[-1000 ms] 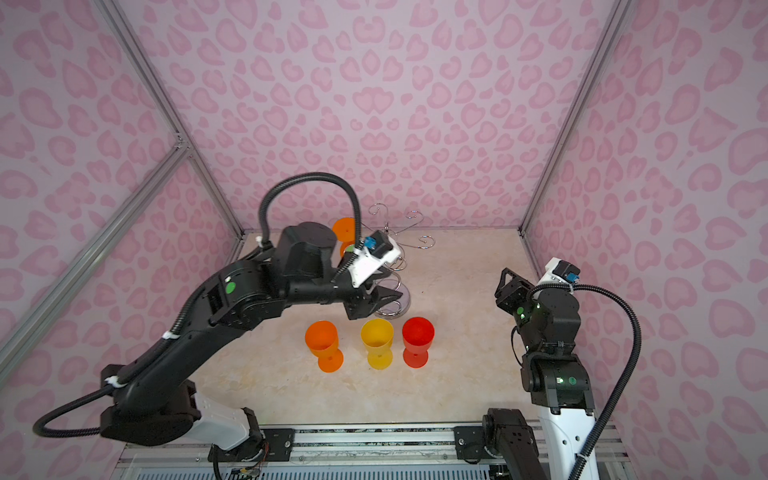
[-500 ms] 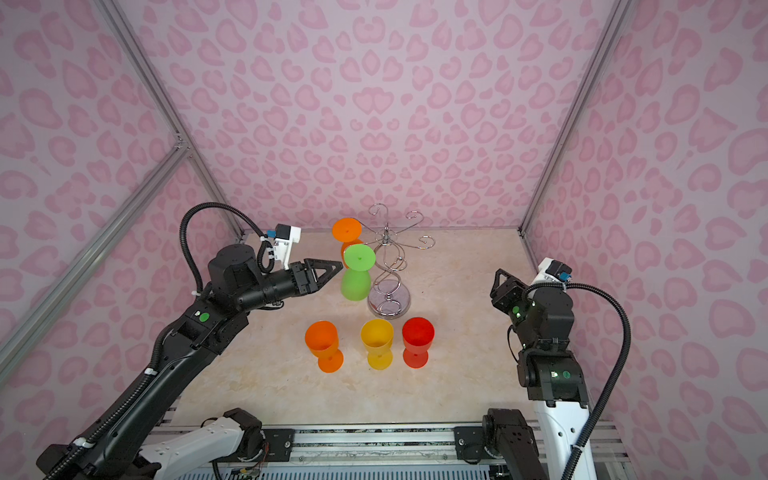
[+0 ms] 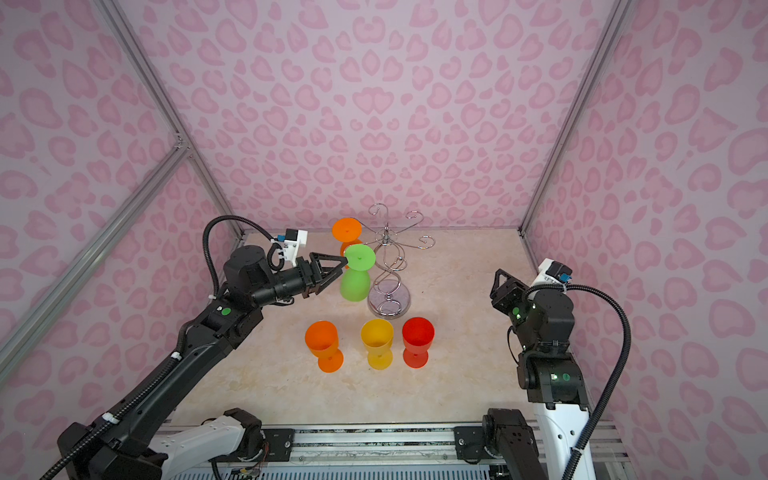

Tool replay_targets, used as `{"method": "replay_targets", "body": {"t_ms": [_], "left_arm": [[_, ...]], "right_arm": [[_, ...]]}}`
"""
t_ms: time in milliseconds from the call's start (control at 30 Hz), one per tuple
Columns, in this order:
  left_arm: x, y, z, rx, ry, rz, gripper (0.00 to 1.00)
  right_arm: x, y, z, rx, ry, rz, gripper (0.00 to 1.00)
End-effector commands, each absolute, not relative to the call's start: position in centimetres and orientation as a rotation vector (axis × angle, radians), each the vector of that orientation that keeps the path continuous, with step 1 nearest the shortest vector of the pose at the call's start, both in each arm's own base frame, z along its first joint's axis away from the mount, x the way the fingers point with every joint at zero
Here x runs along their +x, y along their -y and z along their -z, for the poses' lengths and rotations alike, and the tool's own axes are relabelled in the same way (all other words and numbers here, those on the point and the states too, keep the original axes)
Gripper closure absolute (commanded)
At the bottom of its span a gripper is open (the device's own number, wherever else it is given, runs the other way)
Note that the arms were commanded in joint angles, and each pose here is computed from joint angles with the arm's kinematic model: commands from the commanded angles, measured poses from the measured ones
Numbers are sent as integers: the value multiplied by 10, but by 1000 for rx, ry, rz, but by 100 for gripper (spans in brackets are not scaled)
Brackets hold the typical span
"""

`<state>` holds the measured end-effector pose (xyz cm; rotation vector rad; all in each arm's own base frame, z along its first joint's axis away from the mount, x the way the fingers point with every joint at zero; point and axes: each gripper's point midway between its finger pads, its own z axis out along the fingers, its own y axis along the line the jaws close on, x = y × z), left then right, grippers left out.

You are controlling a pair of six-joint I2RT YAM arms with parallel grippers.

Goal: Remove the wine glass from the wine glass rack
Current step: 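Open the left gripper and move it to the green glass on the rack, then close the left gripper on the green glass's base rim on the rack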

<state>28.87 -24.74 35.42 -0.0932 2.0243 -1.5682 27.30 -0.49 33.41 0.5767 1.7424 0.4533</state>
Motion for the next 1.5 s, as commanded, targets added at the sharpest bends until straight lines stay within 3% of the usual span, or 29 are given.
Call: {"method": "replay_targets", "body": {"t_ms": [0, 633, 1000, 1467], "left_arm": [[290, 252, -363, -73, -1980, 1628, 31], [295, 274, -360, -81, -1982, 1733, 37], [296, 280, -360, -74, -1984, 1714, 52], [299, 275, -355, -85, -1999, 1633, 59]], "right_arm": [[276, 2, -336, 568, -1731, -476, 47], [281, 0, -335, 576, -1730, -501, 47], [279, 1, -332, 579, -1731, -494, 47], [278, 2, -330, 581, -1731, -489, 47]]}}
